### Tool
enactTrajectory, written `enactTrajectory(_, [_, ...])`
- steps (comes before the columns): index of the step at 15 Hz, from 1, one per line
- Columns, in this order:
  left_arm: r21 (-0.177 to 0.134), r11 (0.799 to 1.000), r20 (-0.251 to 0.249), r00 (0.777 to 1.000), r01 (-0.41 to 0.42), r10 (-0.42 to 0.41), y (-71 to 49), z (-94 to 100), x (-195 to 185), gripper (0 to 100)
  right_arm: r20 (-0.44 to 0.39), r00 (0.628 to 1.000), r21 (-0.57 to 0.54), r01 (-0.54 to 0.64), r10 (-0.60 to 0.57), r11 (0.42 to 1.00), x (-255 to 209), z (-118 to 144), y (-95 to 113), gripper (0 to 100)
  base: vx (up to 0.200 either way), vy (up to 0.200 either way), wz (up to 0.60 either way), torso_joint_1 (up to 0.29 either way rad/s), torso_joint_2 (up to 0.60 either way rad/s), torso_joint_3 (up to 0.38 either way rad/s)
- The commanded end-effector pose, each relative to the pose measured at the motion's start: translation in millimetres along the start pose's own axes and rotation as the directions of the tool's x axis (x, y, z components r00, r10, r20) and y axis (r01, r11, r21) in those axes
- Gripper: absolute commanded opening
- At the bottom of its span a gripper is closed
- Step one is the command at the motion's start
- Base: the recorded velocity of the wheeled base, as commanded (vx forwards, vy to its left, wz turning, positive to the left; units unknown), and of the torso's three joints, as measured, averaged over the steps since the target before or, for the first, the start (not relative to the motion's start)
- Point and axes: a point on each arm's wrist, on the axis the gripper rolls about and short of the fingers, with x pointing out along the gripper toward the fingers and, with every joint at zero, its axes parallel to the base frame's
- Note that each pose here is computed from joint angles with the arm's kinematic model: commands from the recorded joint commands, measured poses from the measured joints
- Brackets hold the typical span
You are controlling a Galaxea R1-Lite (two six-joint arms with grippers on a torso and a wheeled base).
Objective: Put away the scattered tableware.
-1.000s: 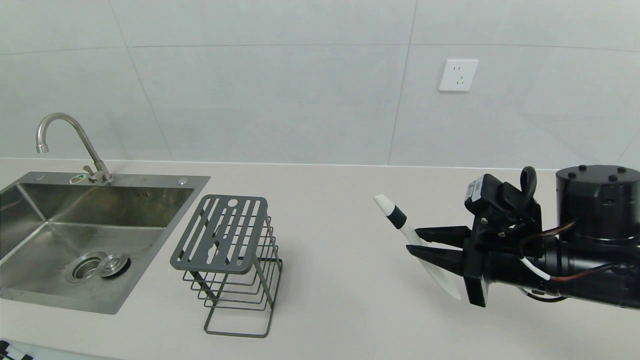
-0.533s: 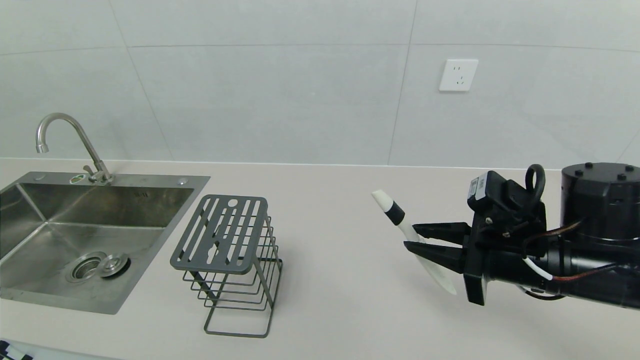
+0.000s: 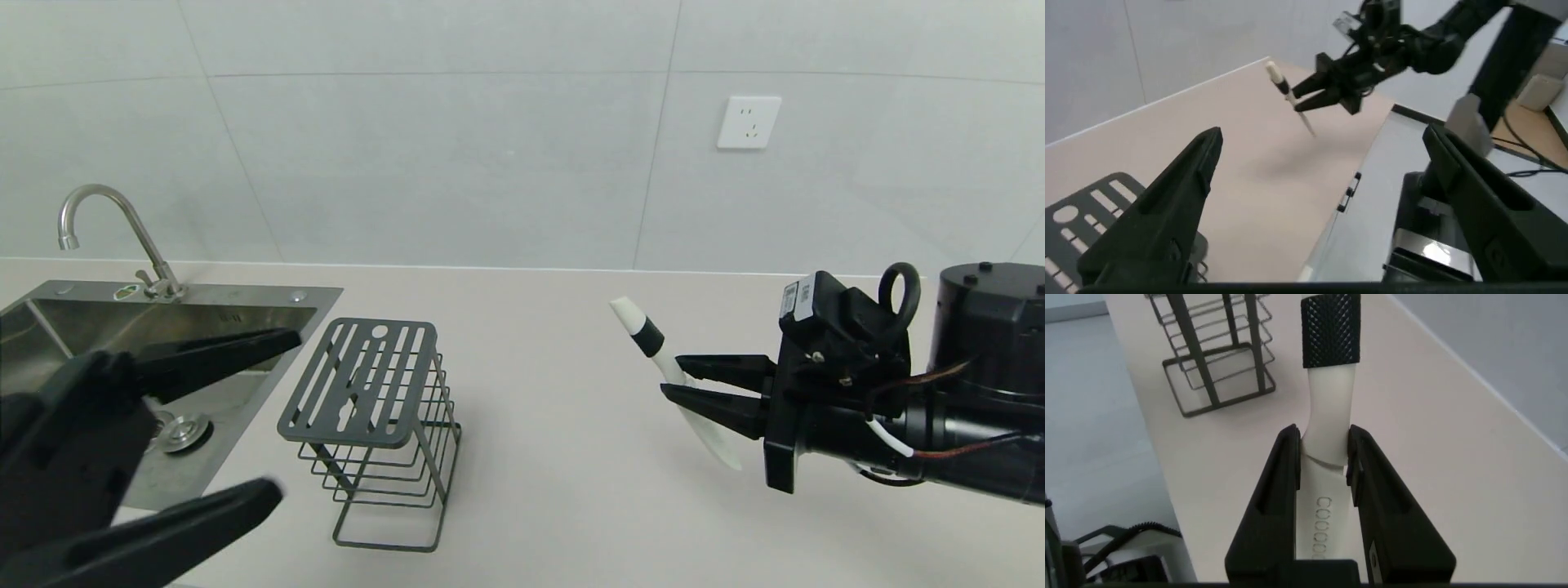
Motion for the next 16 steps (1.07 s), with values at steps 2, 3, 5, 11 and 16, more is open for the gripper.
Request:
enactTrajectory(2, [-0.088, 0.996, -0.074, 0.997, -0.018, 0.011, 34.9, -11.3, 59.3, 100, -0.006, 1.000, 0.003, -0.001, 0.001, 1.000, -1.5, -3.2, 1.5, 0, 0.000, 0.000, 0.00, 0.000, 0.00, 0.000])
enactTrajectory(3, [-0.091, 0.996, -0.075, 0.997, -0.006, -0.001, 34.0, -10.9, 74.8, 100, 0.005, 1.000, -0.002, 0.002, -0.002, 1.000, -1.7, -0.2, 0.6, 0, 0.000, 0.000, 0.00, 0.000, 0.00, 0.000])
enactTrajectory(5, [-0.103, 0.995, -0.085, 0.996, 0.006, -0.015, 27.7, -13.8, 103.2, 100, 0.010, 1.000, -0.004, 0.004, -0.004, 1.000, -1.9, 1.1, 0.2, 0, 0.000, 0.000, 0.00, 0.000, 0.00, 0.000])
enactTrajectory(11, [-0.093, 0.994, -0.055, 0.997, -0.058, 0.053, 35.8, -43.8, 178.9, 100, 0.061, 0.998, -0.021, 0.026, -0.025, 0.999, -1.2, 7.9, -3.0, 0, 0.000, 0.000, 0.00, 0.000, 0.00, 0.000])
enactTrajectory(16, [-0.090, 0.992, -0.043, 0.996, -0.083, 0.079, 36.1, -50.5, 193.7, 100, 0.076, 0.997, -0.027, 0.031, -0.029, 0.999, -1.2, 8.8, -3.3, 0, 0.000, 0.000, 0.00, 0.000, 0.00, 0.000])
